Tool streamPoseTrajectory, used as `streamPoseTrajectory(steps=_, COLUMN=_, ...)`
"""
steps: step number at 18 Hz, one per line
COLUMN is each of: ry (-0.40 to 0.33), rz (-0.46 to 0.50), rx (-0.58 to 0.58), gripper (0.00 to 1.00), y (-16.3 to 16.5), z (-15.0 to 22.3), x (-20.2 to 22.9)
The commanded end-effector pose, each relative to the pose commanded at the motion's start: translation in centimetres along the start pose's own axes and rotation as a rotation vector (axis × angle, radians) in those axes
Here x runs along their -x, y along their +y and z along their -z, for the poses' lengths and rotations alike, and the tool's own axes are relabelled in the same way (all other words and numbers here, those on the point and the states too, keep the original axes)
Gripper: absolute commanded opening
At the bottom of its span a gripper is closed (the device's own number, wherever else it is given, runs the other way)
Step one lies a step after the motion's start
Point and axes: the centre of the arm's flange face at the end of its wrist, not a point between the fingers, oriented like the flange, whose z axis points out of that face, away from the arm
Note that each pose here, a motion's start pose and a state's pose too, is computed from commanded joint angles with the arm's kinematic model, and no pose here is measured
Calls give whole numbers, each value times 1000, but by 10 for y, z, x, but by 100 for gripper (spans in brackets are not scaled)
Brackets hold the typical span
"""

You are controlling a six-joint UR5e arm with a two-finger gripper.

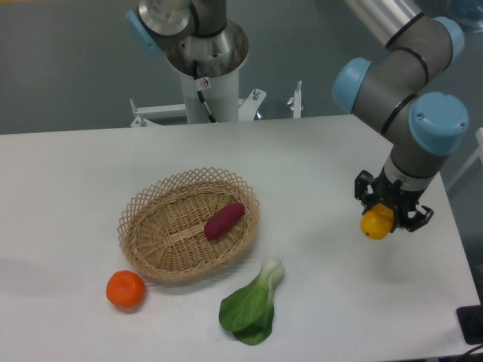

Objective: Pick up the mango from the table
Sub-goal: 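Lift the grasped mango up off the table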

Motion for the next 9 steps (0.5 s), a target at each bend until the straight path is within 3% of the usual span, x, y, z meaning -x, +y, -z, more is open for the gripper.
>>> streamPoseTrajectory(steps=9, ry=1, rz=-1, rx=3, gripper=57, y=-1, z=-1, x=-1)
